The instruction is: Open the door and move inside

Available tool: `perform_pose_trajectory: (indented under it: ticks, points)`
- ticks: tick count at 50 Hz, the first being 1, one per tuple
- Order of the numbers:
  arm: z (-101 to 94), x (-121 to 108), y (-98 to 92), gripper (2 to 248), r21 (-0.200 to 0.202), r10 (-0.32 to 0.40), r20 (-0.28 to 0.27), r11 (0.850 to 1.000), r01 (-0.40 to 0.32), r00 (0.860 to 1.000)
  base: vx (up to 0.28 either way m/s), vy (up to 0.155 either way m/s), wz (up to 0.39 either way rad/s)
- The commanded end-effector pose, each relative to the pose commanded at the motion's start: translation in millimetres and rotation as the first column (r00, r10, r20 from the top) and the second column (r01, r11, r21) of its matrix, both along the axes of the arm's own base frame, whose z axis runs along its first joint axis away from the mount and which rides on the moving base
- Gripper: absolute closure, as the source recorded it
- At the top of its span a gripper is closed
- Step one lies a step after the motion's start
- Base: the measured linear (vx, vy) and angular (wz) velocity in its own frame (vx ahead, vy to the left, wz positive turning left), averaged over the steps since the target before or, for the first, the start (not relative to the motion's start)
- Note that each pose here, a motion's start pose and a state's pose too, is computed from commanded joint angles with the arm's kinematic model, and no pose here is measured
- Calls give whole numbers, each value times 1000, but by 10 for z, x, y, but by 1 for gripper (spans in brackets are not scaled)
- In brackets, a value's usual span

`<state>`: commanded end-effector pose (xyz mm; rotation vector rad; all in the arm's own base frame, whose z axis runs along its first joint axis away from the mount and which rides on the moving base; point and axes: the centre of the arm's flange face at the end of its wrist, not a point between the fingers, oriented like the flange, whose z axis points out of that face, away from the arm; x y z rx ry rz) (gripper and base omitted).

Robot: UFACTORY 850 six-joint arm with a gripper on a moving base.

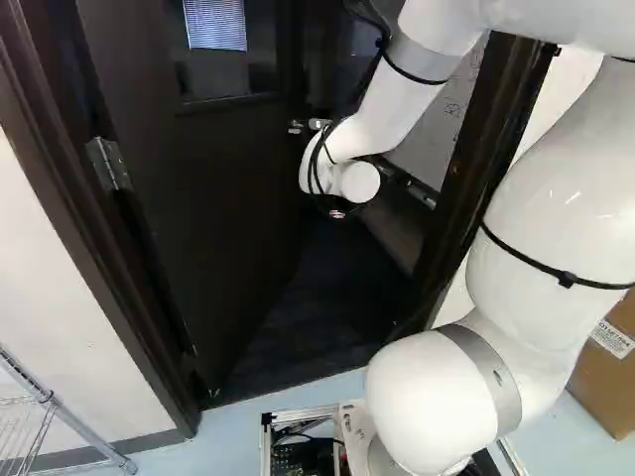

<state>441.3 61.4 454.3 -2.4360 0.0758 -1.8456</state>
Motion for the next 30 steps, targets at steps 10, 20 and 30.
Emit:
perform_pose_trajectory:
  ticks: [10,20,30]
  points:
    - [0,0,0,3,0,0,0,1000,0,1000,135,71,-11]
    - [0,0,0,3,0,0,0,1000,0,1000,135,68,-13]
    - [0,0,0,3,0,0,0,1000,0,1000,138,70,-17]
